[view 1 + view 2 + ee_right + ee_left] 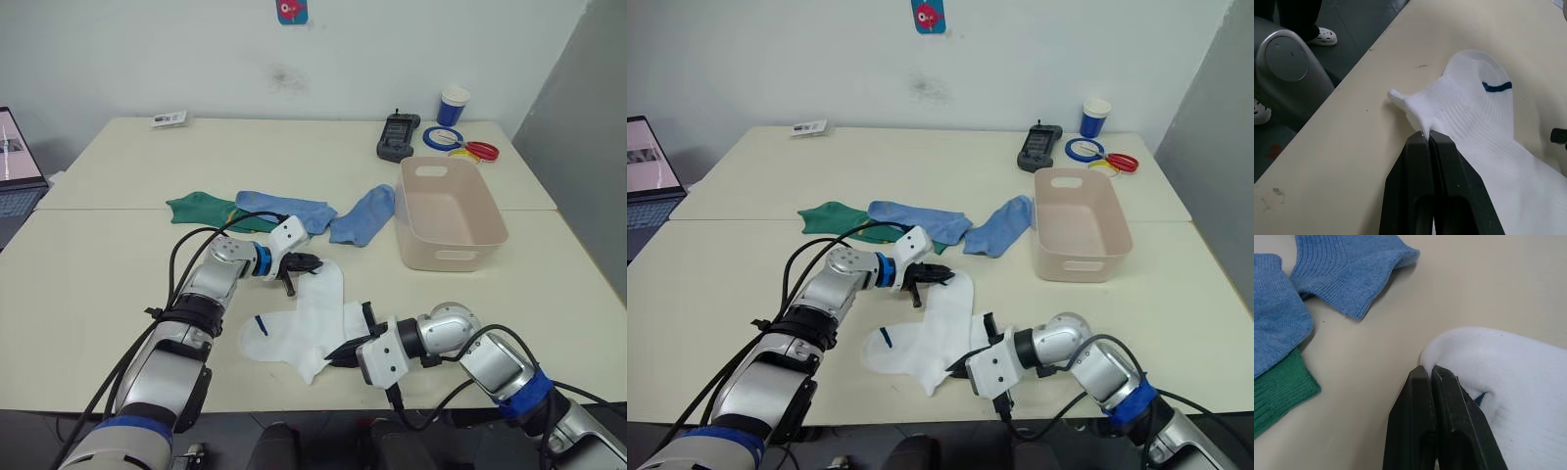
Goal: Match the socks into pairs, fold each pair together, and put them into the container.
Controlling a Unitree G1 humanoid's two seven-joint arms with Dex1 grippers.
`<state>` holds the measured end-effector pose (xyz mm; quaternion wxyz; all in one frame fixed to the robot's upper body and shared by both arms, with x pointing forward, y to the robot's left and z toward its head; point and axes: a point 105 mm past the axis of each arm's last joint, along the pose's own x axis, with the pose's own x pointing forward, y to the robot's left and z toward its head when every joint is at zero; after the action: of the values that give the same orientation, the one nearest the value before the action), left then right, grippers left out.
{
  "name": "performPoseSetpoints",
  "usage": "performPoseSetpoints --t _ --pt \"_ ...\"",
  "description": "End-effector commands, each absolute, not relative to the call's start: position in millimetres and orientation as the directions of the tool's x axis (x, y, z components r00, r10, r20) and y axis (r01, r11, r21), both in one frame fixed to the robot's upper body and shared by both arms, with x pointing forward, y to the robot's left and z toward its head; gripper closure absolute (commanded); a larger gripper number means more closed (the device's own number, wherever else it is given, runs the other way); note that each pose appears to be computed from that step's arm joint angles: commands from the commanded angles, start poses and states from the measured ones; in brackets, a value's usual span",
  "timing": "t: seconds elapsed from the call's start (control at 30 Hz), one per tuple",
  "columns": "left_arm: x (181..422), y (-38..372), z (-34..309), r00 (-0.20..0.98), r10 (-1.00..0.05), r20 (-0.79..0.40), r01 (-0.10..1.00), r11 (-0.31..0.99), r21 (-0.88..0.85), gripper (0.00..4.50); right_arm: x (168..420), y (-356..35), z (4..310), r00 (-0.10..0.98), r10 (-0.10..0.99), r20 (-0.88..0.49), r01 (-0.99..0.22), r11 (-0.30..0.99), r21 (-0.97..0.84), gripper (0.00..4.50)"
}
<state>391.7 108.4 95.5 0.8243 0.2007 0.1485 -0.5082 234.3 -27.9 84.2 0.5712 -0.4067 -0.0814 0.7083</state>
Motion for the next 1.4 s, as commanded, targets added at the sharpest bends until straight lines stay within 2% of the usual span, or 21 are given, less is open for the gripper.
performPoseSetpoints --t 0.03,0.23,0.5,0.67,0.87,1.1,1.2,1.33,1.4 --pt "392 119 104 0.473 -0.777 -0.416 0.88 0.438 0.183 4.5 234 -31 102 -0.003 0.889 -0.457 -0.714 -0.322 -0.622 4.47" --pt "385 149 121 0.534 -0.76 -0.371 0.844 0.503 0.185 4.5 234 -45 117 0.002 0.895 -0.447 -0.726 -0.306 -0.616 4.47" --pt "357 163 140 0.576 -0.754 -0.316 0.815 0.561 0.146 4.5 247 -60 126 0.001 0.892 -0.452 -0.731 -0.308 -0.609 4.47" --pt "336 176 139 0.621 -0.706 -0.339 0.776 0.614 0.145 4.5 261 -67 131 -0.028 0.899 -0.437 -0.751 -0.308 -0.584 4.47" --pt "311 178 128 0.669 -0.658 -0.345 0.724 0.682 0.105 4.5 273 -79 112 -0.065 0.863 -0.501 -0.725 -0.386 -0.57 4.47" --pt "300 175 113 0.701 -0.626 -0.342 0.685 0.724 0.079 4.5 276 -81 107 -0.083 0.861 -0.502 -0.701 -0.409 -0.584 4.47" --pt "300 177 112 0.699 -0.629 -0.34 0.685 0.726 0.065 3.85 275 -86 110 -0.076 0.862 -0.501 -0.714 -0.398 -0.576 3.85" --pt "301 186 115 0.698 -0.627 -0.345 0.684 0.727 0.063 2.56 273 -97 118 -0.031 0.863 -0.504 -0.723 -0.367 -0.584 2.44" --pt "304 190 122 0.694 -0.641 -0.329 0.692 0.719 0.059 1.91 273 -105 123 0.02 0.872 -0.489 -0.749 -0.312 -0.585 1.76"
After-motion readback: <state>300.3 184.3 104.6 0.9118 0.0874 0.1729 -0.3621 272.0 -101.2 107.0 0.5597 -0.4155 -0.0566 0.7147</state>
